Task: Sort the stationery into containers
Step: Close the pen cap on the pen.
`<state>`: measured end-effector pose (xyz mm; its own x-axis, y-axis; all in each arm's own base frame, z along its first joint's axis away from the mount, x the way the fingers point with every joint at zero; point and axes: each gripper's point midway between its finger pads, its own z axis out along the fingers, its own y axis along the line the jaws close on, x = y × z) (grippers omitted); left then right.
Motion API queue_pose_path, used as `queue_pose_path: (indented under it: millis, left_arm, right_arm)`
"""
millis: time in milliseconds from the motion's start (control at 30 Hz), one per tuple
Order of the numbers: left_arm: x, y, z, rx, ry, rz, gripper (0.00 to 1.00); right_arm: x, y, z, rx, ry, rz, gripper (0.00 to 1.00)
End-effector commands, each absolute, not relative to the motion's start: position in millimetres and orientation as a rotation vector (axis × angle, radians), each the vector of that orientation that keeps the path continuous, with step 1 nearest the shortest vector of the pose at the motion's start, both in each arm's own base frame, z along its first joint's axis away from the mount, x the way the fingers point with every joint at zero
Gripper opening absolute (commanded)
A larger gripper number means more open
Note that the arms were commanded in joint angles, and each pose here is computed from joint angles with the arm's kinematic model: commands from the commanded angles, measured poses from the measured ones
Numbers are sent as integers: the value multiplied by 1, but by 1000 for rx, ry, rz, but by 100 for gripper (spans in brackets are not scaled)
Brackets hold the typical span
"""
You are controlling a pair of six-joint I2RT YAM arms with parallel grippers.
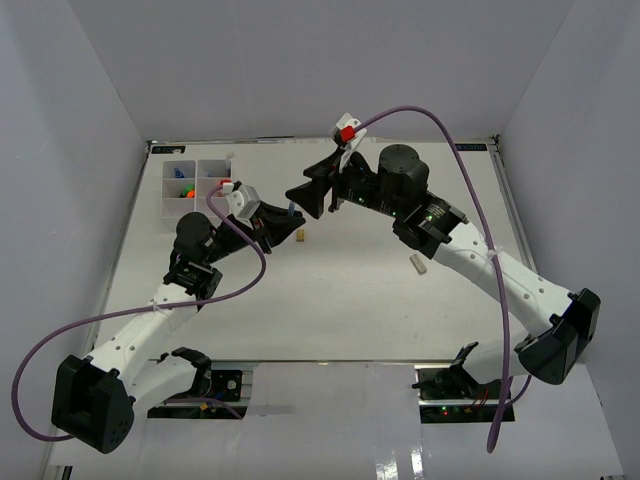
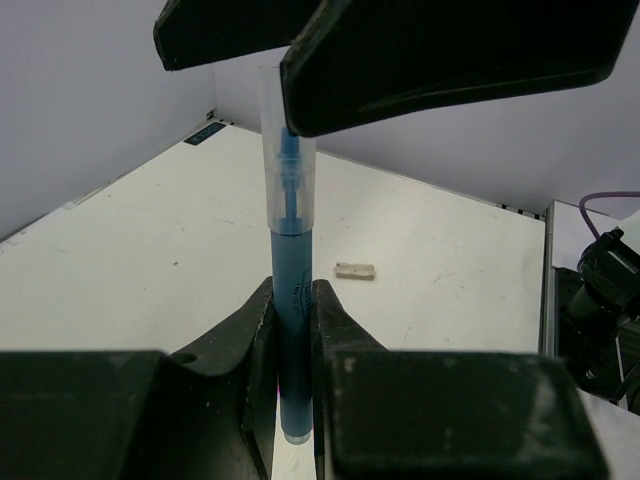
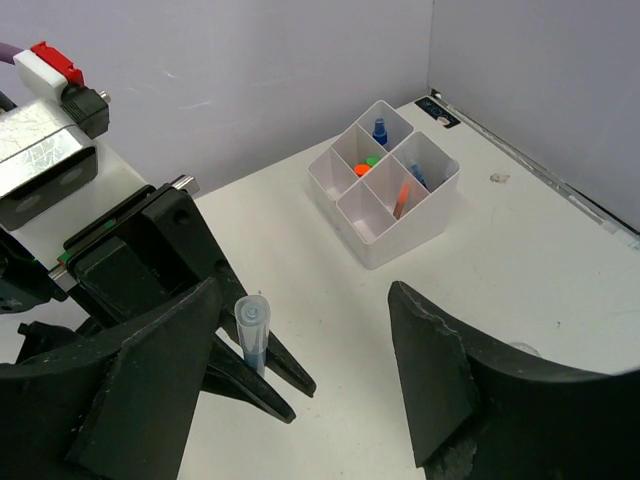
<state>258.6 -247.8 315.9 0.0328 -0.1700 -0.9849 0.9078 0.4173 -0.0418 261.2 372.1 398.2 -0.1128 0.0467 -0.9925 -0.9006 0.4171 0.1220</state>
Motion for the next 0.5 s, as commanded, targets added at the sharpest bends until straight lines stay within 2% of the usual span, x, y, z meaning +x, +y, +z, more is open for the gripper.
queue_pose_path:
  millis: [0, 467]
  left_arm:
    - [256, -246, 319, 759, 1258, -964, 1]
    - [257, -246, 319, 754, 1260, -962, 1]
  right_arm:
    - [255, 375, 417, -804, 1395, 1023, 71]
    - [251, 387, 401, -848, 1418, 1063, 55]
